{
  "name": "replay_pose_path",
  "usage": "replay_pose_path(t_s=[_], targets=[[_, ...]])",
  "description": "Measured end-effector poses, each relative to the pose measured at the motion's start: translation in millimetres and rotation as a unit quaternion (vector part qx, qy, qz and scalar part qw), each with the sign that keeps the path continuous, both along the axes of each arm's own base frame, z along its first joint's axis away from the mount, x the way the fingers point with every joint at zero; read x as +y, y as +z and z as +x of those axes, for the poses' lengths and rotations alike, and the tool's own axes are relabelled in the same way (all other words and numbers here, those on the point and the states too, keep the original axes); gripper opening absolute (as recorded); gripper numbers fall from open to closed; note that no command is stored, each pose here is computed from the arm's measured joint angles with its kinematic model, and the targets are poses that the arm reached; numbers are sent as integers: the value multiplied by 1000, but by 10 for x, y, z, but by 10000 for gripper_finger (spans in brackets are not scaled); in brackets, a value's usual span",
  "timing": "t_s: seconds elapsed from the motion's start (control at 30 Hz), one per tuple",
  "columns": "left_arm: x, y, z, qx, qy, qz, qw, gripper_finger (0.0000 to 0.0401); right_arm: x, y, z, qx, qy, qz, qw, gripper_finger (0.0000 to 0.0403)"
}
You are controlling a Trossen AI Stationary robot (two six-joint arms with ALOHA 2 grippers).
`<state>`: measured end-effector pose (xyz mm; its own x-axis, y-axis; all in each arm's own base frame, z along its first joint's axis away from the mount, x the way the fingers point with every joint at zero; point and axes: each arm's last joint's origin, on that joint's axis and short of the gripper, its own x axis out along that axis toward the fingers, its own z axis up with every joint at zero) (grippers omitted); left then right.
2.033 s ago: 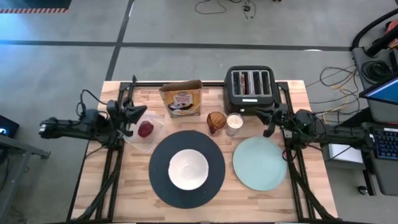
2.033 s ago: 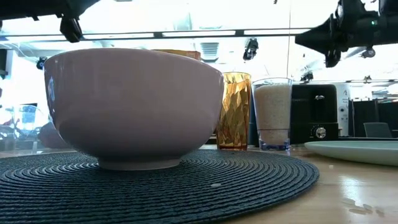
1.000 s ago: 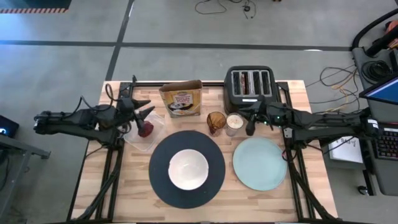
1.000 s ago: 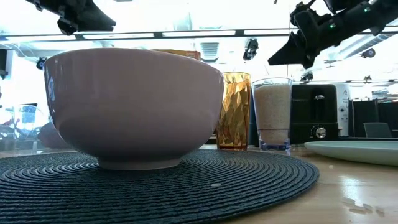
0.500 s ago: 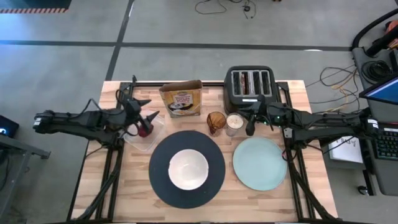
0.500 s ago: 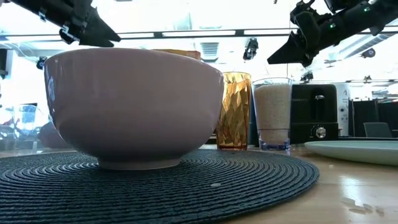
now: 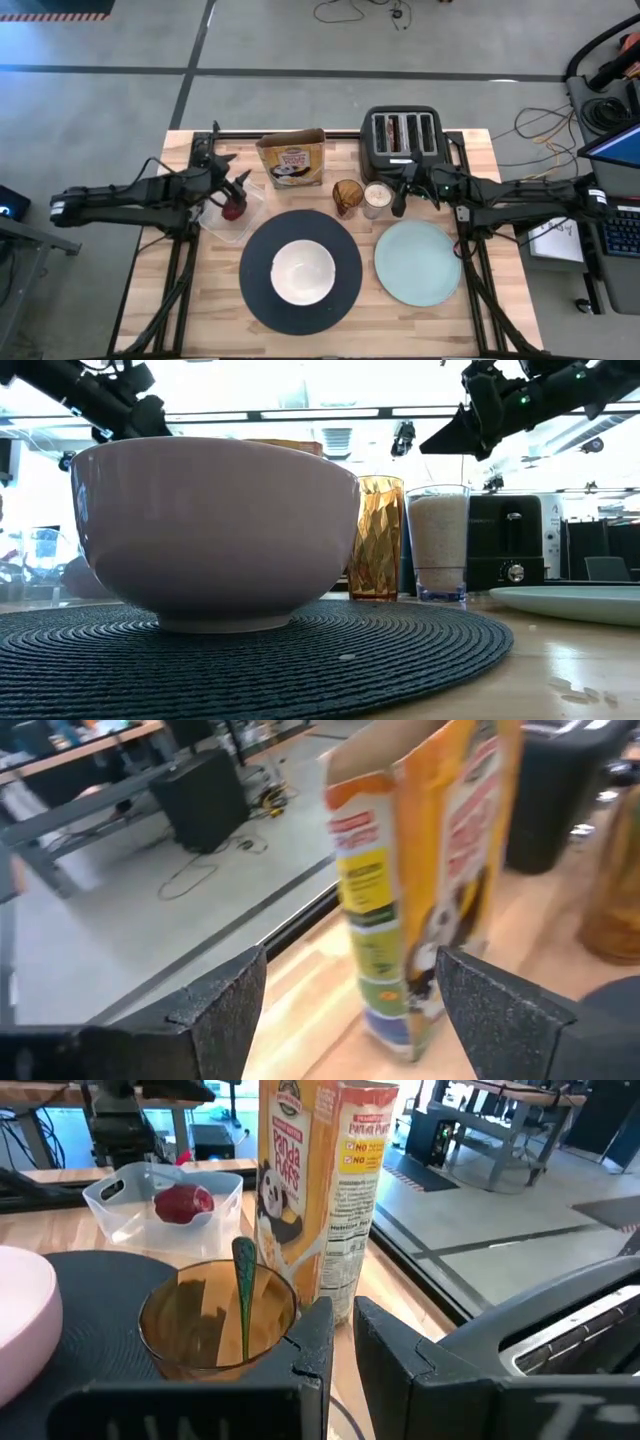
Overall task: Arrange a breakfast setting
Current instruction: Pour the cereal from the yellow box into the white bowl
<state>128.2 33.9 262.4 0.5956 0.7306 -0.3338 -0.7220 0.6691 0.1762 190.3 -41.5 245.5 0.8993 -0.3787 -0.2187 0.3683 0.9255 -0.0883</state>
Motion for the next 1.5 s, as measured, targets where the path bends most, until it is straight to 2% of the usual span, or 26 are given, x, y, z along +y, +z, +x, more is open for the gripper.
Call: replay_pose_path(t_s=[0.2, 0.53, 0.8, 1.5], targets=[[139, -11, 57, -13, -36, -30, 999, 263, -10, -27, 47, 5, 2, -9, 1000, 34], [464, -145, 133, 24, -60, -82, 995, 246, -30, -8, 44, 3, 0, -28, 1000, 34], [642, -245, 279, 35, -112, -95, 989, 239, -82, -15, 35, 7, -12, -31, 999, 34], [840, -528, 558, 74, -123, -110, 984, 234, -146, 57, 38, 0, -27, -31, 999, 34]])
